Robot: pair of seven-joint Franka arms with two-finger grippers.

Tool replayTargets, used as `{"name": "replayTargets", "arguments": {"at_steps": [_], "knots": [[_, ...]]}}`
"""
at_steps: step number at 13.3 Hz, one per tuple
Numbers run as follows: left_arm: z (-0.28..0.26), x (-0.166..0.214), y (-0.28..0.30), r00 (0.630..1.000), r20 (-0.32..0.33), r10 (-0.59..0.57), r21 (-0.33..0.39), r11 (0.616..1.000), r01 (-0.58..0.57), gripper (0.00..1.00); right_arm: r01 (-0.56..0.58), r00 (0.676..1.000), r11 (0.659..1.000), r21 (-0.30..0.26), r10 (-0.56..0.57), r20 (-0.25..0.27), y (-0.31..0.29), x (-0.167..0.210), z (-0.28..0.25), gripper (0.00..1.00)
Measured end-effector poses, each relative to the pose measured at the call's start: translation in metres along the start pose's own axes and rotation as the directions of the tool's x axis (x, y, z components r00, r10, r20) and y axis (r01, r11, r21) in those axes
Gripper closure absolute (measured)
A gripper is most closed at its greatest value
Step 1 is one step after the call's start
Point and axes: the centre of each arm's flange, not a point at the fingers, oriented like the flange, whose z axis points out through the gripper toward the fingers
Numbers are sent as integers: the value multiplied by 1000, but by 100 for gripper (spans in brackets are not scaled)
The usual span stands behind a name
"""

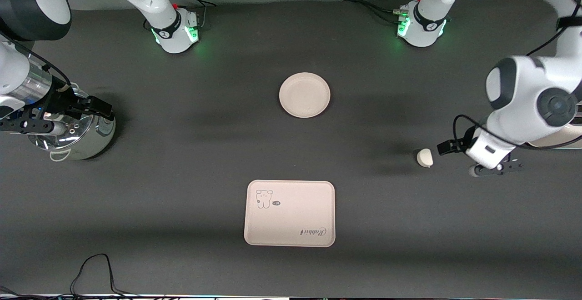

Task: Place bun in plate and plate on tray
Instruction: 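Reach the left gripper down to the white bun and grasp it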

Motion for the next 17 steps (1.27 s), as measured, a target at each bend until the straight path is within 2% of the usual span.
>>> {"name": "replayTargets", "arguments": {"at_steps": [3, 6, 11, 17], "knots": [[76, 2, -2, 1000, -13, 1, -2, 1000, -1, 0, 33, 999, 999, -6, -33, -8, -18, -11, -11, 0], [119, -9, -5, 1000, 9, 0, 3, 1000, 0, 0, 28, 1000, 1000, -11, -28, 10, -15, -19, -12, 0], [145, -25, 1, 998, 58, -10, -12, 1000, 10, 0, 9, 1000, 1000, -10, -8, 22, -5, -18, 1, 0], [155, -28, 9, 998, 65, -1, -20, 1000, 3, 4, 10, 1000, 1000, -10, -9, 22, -5, -17, 8, 0]]}}
